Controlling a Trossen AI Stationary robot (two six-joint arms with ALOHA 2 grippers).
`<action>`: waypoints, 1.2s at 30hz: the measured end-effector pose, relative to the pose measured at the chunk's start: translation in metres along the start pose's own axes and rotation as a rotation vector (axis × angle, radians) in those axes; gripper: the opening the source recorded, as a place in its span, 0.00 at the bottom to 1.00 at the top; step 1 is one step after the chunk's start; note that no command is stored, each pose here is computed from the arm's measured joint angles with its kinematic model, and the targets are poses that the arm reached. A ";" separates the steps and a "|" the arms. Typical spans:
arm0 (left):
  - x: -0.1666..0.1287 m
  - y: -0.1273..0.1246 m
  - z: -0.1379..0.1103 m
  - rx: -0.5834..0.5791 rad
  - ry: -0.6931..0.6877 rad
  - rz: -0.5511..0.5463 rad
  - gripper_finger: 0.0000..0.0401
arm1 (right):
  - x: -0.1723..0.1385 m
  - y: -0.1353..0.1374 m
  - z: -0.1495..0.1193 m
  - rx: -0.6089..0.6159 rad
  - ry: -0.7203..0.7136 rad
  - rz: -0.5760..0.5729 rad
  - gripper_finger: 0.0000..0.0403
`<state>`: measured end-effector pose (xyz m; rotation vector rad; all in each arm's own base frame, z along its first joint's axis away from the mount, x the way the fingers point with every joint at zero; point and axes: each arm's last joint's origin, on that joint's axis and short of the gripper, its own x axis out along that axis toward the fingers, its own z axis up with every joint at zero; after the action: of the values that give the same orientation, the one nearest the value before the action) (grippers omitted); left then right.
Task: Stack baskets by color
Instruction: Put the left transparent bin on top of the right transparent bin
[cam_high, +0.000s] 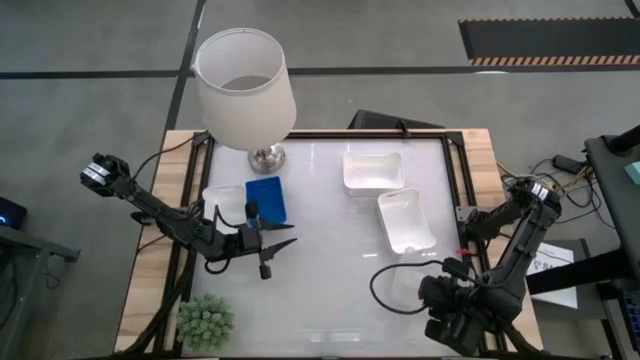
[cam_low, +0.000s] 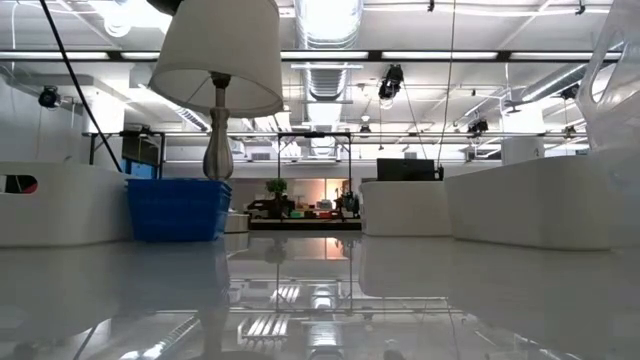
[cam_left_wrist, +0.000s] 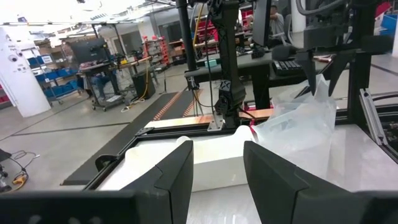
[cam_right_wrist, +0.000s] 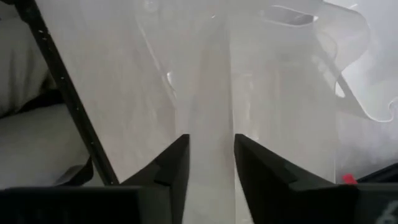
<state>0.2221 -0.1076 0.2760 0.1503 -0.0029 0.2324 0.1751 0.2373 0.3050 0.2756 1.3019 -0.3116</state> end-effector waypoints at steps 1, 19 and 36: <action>0.000 0.000 0.000 0.000 0.000 0.000 0.31 | 0.001 0.000 0.000 0.000 0.000 -0.002 0.26; 0.000 0.000 0.000 -0.002 0.001 0.000 0.31 | 0.023 -0.003 -0.004 -0.008 -0.065 -0.071 0.21; 0.000 0.000 0.000 -0.003 0.001 0.000 0.31 | 0.059 -0.004 -0.014 -0.018 -0.028 -0.078 0.12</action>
<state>0.2220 -0.1076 0.2758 0.1470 -0.0028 0.2324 0.1749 0.2345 0.2443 0.2043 1.2892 -0.3685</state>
